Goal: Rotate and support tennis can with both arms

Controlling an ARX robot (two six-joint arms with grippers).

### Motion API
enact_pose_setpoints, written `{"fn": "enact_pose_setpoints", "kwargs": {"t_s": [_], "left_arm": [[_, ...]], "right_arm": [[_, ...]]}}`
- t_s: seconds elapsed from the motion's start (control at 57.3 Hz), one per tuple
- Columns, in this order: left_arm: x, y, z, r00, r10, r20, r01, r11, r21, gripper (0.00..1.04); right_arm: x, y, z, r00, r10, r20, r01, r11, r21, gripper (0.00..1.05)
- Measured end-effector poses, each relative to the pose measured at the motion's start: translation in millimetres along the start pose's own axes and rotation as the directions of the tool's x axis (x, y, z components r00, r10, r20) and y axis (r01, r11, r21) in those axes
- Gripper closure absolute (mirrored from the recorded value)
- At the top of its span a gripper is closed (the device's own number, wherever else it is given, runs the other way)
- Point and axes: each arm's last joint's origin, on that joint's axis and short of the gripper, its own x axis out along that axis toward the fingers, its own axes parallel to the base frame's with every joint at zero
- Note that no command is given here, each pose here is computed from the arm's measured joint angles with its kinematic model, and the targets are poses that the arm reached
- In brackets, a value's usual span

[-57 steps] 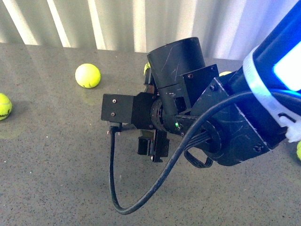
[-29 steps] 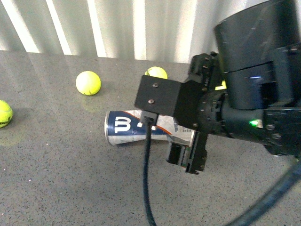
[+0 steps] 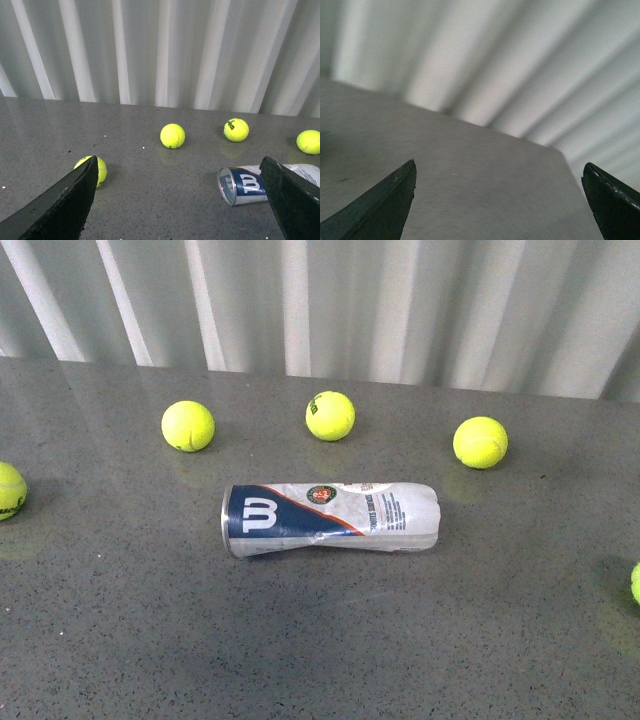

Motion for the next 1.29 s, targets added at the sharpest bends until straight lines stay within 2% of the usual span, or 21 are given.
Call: {"fn": "enact_pose_setpoints", "kwargs": {"t_s": [0.105,0.157,0.262,0.367,0.384,0.401,0.454,0.471,0.489,0.506,0.559,0.611,0.628,0.663,0.698,0.768,0.89,1.292], "left_arm": [[0,0,0,1.0,0.0,0.0,0.0,1.0,0.0,0.07],[0,0,0,1.0,0.0,0.0,0.0,1.0,0.0,0.07],[0,0,0,1.0,0.0,0.0,0.0,1.0,0.0,0.07],[0,0,0,1.0,0.001,0.0,-0.001,1.0,0.0,0.07],[0,0,0,1.0,0.001,0.0,-0.001,1.0,0.0,0.07],[0,0,0,1.0,0.0,0.0,0.0,1.0,0.0,0.07],[0,0,0,1.0,0.0,0.0,0.0,1.0,0.0,0.07],[0,0,0,1.0,0.0,0.0,0.0,1.0,0.0,0.07],[0,0,0,1.0,0.0,0.0,0.0,1.0,0.0,0.07],[0,0,0,1.0,0.0,0.0,0.0,1.0,0.0,0.07],[0,0,0,1.0,-0.001,-0.001,0.001,1.0,0.0,0.07],[0,0,0,1.0,0.0,-0.001,0.0,1.0,0.0,0.07],[0,0,0,1.0,0.003,0.0,-0.003,1.0,0.0,0.07],[0,0,0,1.0,0.004,0.002,-0.004,1.0,0.0,0.07],[0,0,0,1.0,0.002,0.001,-0.002,1.0,0.0,0.07],[0,0,0,1.0,0.0,0.001,0.0,1.0,0.0,0.07],[0,0,0,1.0,0.0,0.001,0.0,1.0,0.0,0.07],[0,0,0,1.0,0.001,0.001,-0.001,1.0,0.0,0.07]], "right_arm": [[-22,-39,13,0.977,-0.188,0.103,0.179,0.979,0.093,0.07],[-35,-48,20,0.955,-0.247,0.166,0.23,0.966,0.117,0.07],[-75,-62,34,0.864,-0.365,0.346,0.332,0.931,0.152,0.07],[-111,-62,36,0.791,-0.403,0.461,0.376,0.914,0.155,0.07],[-121,-61,35,0.779,-0.392,0.49,0.365,0.918,0.155,0.08],[-124,-61,36,0.79,-0.343,0.508,0.317,0.938,0.141,0.1],[-134,-60,45,0.826,-0.126,0.549,0.089,0.992,0.094,0.19],[-140,-60,46,0.831,-0.041,0.554,-0.011,0.996,0.091,0.22],[-143,-60,45,0.834,-0.001,0.552,-0.06,0.994,0.092,0.24],[-149,-59,42,0.838,0.077,0.54,-0.154,0.983,0.099,0.27],[-164,-54,25,0.853,0.235,0.466,-0.332,0.933,0.137,0.36],[-173,-47,1,0.871,0.316,0.375,-0.417,0.88,0.226,0.45],[-174,-45,-4,0.876,0.326,0.355,-0.423,0.874,0.241,0.47],[-176,-35,-27,0.893,0.366,0.26,-0.436,0.846,0.306,0.58],[-175,-28,-38,0.895,0.383,0.229,-0.442,0.832,0.335,0.67],[-175,-26,-44,0.895,0.385,0.225,-0.444,0.819,0.364,0.82],[-176,-25,-46,0.894,0.375,0.244,-0.444,0.812,0.378,1.02],[-175,-17,-63,0.894,0.378,0.24,-0.445,0.809,0.384,1.01]]}}
